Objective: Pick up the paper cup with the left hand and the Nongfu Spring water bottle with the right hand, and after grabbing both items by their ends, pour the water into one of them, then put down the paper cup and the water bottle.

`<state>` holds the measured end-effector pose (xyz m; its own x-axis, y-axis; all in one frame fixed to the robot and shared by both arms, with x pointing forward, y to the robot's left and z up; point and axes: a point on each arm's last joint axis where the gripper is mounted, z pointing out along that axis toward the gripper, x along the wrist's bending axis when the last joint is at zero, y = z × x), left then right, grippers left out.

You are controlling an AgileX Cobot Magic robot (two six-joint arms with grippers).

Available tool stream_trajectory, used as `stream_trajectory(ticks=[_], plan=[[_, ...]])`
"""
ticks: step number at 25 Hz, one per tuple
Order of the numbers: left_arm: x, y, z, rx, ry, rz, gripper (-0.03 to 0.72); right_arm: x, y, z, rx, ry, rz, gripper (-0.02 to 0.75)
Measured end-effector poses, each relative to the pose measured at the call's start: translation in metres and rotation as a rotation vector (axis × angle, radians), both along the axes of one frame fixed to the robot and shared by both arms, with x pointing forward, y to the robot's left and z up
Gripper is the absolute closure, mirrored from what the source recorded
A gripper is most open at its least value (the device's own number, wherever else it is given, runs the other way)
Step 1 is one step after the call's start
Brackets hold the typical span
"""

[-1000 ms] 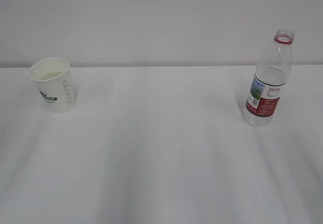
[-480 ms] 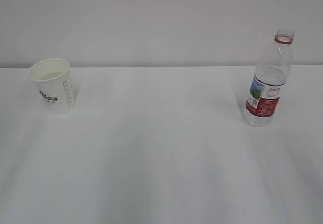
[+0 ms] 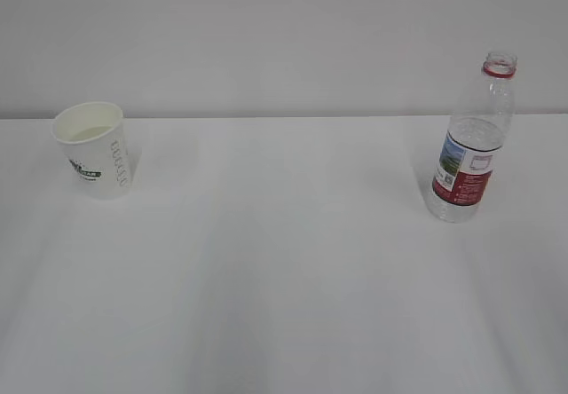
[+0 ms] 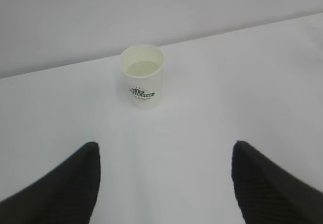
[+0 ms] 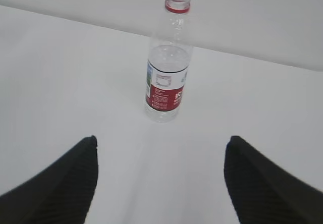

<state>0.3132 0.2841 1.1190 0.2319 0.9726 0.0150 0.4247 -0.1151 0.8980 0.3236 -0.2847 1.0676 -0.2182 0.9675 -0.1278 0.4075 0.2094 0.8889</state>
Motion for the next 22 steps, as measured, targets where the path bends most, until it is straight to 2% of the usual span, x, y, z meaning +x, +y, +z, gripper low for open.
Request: stream_trajectory(ticks=[13, 22], plan=[[-0.038, 0.01, -0.009, 0.042, 0.166, 0.03, 0.109, -0.034, -0.01, -0.005, -0.003, 0.078, -0.045, 0.15], [-0.063, 0.015, -0.015, 0.03, 0.148, 0.035, 0.139, -0.054, -0.014, -0.009, 0.016, 0.09, -0.049, 0.152]])
